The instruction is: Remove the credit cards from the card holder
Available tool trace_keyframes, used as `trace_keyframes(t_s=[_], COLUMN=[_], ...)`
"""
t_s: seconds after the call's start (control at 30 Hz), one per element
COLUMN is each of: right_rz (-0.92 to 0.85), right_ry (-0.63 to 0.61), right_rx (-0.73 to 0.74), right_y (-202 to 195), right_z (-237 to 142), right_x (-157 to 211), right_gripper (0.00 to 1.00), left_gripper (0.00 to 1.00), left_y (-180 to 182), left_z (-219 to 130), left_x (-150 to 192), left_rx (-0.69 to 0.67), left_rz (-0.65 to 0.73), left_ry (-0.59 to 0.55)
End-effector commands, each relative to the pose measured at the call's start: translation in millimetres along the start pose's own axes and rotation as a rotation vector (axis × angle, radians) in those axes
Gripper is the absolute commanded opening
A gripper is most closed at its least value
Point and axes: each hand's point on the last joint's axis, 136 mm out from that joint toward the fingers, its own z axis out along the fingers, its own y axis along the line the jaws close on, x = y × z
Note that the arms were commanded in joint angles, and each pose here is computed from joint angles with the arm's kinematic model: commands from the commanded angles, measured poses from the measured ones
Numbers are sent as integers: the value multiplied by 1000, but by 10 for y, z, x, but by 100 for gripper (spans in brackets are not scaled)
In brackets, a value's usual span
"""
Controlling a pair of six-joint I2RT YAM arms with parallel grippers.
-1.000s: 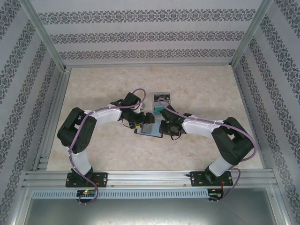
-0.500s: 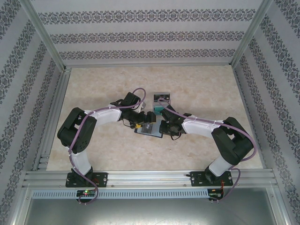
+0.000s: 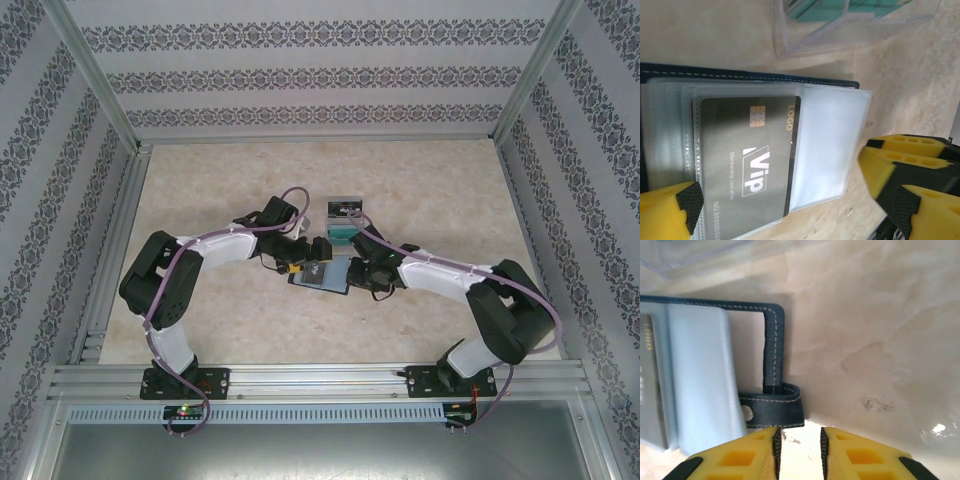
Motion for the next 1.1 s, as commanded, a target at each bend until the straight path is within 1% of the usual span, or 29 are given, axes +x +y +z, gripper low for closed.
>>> trace_keyframes(t_s=[0.0,0.07,0.17,0.2,0.3,0.33,0.43,0.5,0.57,0.7,0.87,1.07], right_rz=[7,8,9,8,-5,-4,23,39,46,70,84,108], right_ry=[-62,-78,-68,-54,-24,-15,12,31,42,65,84,112], right_rx=[-18,-54,-146,-171,-233,-249,-290,-298,-295,-307,-303,-290], right_y=[52,157,410,502,757,819,923,931,921,907,877,803], right_z=[-199,-249,-255,-237,-180,-150,-40,36,96,204,284,381], right_x=[-138,-189,-226,-223,-203,-196,-179,-149,-128,-88,-41,14], right_gripper=[30,30,28,27,24,23,19,18,18,15,15,16], left_gripper=[100,97,90,86,67,56,36,26,19,17,16,16], left_y=[-5,10,63,91,179,219,302,346,383,502,624,651], left_z=[-199,-213,-182,-165,-143,-143,-133,-115,-90,-50,-6,20], left_x=[-40,-45,-30,-23,-4,-5,2,14,28,56,109,148], left_rx=[-12,-12,-16,-22,-43,-58,-73,-86,-98,-143,-181,-177], left_rz=[21,21,9,3,-9,-15,-28,-28,-29,-40,-59,-71], left_ry=[-32,-35,-29,-26,-26,-27,-26,-19,-9,1,23,32])
